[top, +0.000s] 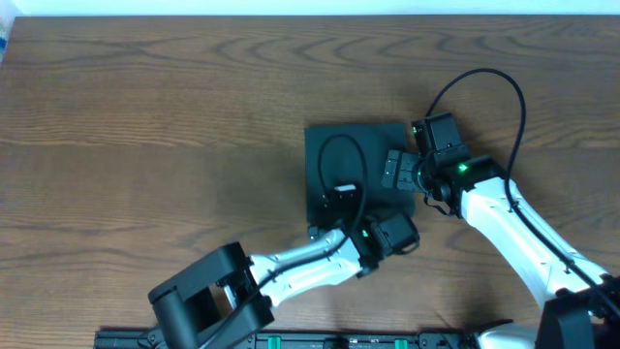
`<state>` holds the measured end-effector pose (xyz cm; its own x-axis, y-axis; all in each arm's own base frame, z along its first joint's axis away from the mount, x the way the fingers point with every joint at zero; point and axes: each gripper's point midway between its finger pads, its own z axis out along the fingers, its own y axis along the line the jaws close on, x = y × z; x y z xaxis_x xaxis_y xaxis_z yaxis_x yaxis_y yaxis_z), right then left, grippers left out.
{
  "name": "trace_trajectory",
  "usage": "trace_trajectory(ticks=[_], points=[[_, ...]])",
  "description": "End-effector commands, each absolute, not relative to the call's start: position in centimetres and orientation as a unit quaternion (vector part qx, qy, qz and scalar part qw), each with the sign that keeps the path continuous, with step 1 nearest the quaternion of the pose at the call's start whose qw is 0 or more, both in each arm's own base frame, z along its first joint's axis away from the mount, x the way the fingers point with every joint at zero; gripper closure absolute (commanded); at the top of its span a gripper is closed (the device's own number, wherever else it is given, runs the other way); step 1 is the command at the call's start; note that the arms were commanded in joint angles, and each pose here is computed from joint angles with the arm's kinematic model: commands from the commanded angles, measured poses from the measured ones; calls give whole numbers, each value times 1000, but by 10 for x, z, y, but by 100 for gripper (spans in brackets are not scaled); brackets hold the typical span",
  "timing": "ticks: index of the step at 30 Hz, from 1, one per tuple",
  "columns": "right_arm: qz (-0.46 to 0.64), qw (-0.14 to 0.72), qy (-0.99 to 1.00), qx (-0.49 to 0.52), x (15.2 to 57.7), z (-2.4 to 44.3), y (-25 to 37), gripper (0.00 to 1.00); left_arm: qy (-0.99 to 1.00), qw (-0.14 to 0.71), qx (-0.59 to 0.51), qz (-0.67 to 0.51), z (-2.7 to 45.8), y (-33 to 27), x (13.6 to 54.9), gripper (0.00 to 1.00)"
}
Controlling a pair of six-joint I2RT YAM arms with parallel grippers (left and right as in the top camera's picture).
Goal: Pack container
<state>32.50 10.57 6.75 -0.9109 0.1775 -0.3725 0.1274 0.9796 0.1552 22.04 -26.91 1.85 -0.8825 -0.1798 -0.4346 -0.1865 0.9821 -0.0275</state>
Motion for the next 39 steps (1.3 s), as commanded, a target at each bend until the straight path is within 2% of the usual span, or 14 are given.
trace_trajectory(ticks=[1,9,14,19,24,29,34,39], points=[[-44,125,989,72,289,17,64,1,963,237,-129,19,16,-255,236,5],[-44,125,989,72,289,18,64,1,958,239,-156,24,15,-242,252,4],[-44,125,988,72,289,18,64,1,959,259,-113,29,20,-246,259,4],[-44,125,989,72,289,17,64,1,948,308,-75,36,51,-246,270,4],[-44,125,989,72,288,19,64,1,936,349,-42,1,102,-249,275,4],[-28,162,983,75,294,45,65,1,916,399,-41,-10,144,-240,281,5],[-8,210,974,79,291,84,65,1,913,407,-33,5,146,-234,285,5],[-1,221,972,86,271,108,58,1,912,407,-34,32,146,-215,302,5]])
